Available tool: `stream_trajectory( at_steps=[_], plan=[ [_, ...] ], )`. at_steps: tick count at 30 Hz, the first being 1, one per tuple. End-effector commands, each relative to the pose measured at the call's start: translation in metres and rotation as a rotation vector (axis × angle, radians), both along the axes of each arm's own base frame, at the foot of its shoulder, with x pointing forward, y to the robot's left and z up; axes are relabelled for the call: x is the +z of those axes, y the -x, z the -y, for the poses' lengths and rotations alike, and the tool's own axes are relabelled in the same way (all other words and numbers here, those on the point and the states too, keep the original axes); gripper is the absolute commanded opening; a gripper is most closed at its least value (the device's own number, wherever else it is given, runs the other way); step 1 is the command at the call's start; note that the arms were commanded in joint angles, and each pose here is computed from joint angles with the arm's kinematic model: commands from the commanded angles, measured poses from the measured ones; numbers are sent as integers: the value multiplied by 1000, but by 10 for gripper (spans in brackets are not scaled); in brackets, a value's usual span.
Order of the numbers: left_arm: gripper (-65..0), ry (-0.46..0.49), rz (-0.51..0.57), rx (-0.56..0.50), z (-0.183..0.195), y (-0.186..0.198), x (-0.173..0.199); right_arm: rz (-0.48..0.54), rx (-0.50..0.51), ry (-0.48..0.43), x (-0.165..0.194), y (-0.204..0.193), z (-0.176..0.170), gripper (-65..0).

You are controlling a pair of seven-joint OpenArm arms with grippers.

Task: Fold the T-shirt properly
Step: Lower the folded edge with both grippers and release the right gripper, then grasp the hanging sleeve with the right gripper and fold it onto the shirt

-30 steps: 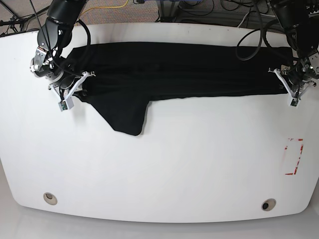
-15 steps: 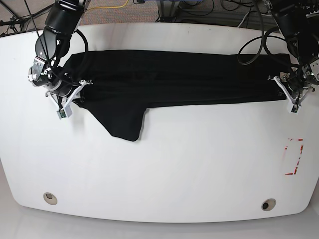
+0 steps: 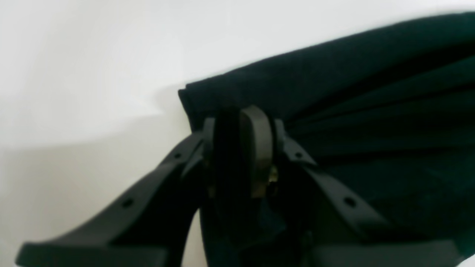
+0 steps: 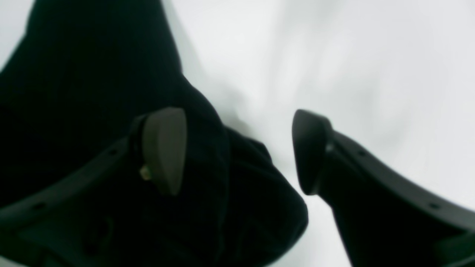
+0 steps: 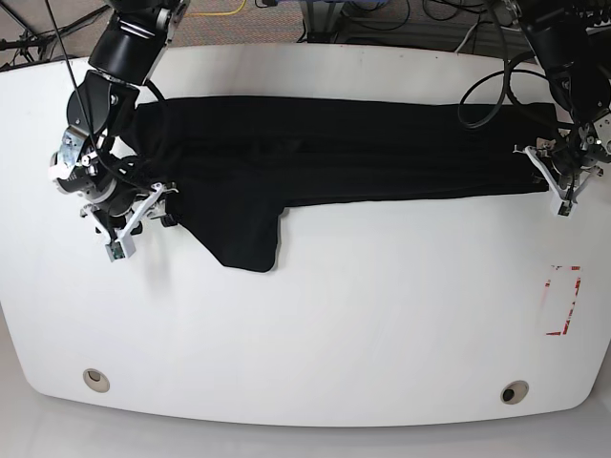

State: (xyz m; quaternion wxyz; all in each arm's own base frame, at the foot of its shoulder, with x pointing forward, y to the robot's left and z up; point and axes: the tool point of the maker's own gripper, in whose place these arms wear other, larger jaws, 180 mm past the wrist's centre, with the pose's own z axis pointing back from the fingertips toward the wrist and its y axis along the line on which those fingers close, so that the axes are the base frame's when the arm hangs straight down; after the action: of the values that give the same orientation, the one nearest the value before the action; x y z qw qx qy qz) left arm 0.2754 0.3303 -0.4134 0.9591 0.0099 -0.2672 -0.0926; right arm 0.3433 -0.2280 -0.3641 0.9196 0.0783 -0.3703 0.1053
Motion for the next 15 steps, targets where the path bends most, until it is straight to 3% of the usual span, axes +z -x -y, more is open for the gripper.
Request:
stream_trajectory(
  at_steps=[1, 15],
  plan=[
    [-547, -40, -53, 3, -9, 9, -3, 49, -6, -27, 14, -21, -1, -284],
    [-547, -39, -57, 3, -9, 10, -4, 16, -19, -162, 1, -57, -15, -273]
  ],
)
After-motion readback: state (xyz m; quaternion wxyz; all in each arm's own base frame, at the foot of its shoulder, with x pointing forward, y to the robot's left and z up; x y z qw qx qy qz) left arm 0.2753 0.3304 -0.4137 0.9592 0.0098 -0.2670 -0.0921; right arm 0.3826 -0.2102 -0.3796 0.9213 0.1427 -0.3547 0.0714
